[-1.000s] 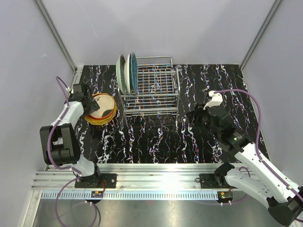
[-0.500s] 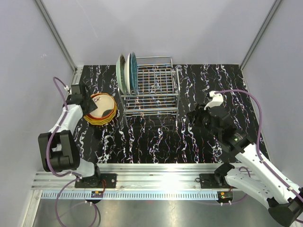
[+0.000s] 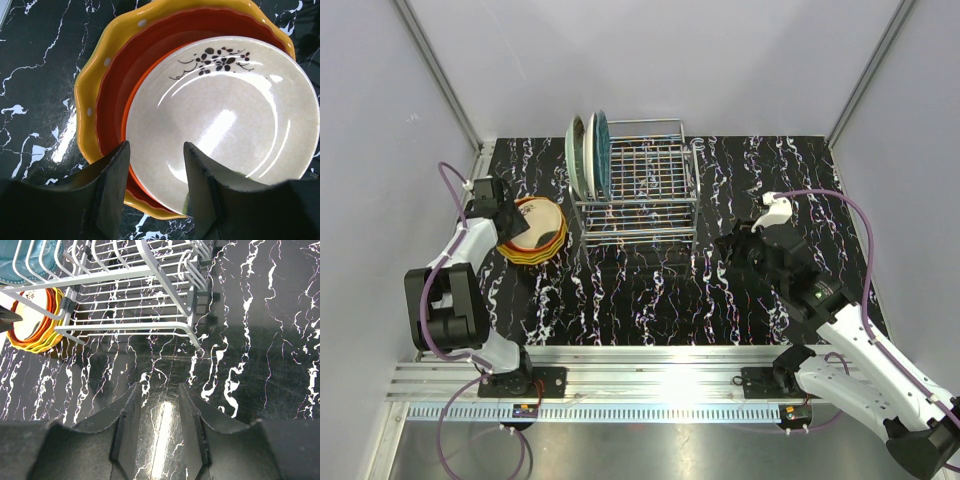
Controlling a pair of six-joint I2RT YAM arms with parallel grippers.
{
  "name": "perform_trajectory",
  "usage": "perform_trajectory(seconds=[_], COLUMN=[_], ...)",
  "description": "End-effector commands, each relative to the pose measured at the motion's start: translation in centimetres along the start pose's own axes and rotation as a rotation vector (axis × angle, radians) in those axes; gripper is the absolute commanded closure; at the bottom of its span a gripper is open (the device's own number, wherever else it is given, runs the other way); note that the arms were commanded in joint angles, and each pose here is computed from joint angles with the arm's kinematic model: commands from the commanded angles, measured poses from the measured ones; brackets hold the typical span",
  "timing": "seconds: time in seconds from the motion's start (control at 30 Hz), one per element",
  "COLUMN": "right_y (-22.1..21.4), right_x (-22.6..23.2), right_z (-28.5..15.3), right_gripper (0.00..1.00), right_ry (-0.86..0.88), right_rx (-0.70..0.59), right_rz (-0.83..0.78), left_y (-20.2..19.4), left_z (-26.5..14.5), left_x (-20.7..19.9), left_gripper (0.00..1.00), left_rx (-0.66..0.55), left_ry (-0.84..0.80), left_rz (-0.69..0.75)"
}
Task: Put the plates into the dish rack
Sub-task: Grab a plate with the left arm
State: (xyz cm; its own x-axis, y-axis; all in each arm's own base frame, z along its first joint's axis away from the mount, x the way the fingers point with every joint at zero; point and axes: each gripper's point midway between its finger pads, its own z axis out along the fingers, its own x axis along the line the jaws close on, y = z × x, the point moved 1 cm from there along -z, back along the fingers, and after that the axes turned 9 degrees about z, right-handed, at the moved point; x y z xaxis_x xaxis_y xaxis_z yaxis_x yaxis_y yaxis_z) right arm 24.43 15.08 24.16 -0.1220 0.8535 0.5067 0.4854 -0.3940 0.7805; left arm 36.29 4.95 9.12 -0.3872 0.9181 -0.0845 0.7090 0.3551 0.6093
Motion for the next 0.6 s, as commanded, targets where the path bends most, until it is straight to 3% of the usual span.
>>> perform_trajectory(seconds=[0.0, 0.33, 0.5, 0.57], right_y=[0.6, 0.7, 0.7, 0.8], right_x=[0.3, 0.3, 0.4, 0.4], right_z=[-0.1, -0.2, -0.2, -0.3], right_gripper=[0.58, 0.58, 0.58, 0.58], right_ry=[0.009, 0.011, 0.018, 0.018], right_rx=[-0.020, -0.024, -0.023, -0.026], right_rz=[0.009, 0.012, 0.009, 0.012], left_y=[0.8, -0.6, -1.4, -1.6], left_z=[0.3, 0.3, 0.4, 0.4], left_x=[0.1, 1.3, 2.5, 2.8], left_gripper=[0.50, 0.50, 0.34, 0.32], left_rx=[-0.028, 0.010, 0.045, 0.055], left_ry=[-0.006, 0.058, 0.124, 0.138], left_rz=[0.008, 0.024, 0.030, 0.033])
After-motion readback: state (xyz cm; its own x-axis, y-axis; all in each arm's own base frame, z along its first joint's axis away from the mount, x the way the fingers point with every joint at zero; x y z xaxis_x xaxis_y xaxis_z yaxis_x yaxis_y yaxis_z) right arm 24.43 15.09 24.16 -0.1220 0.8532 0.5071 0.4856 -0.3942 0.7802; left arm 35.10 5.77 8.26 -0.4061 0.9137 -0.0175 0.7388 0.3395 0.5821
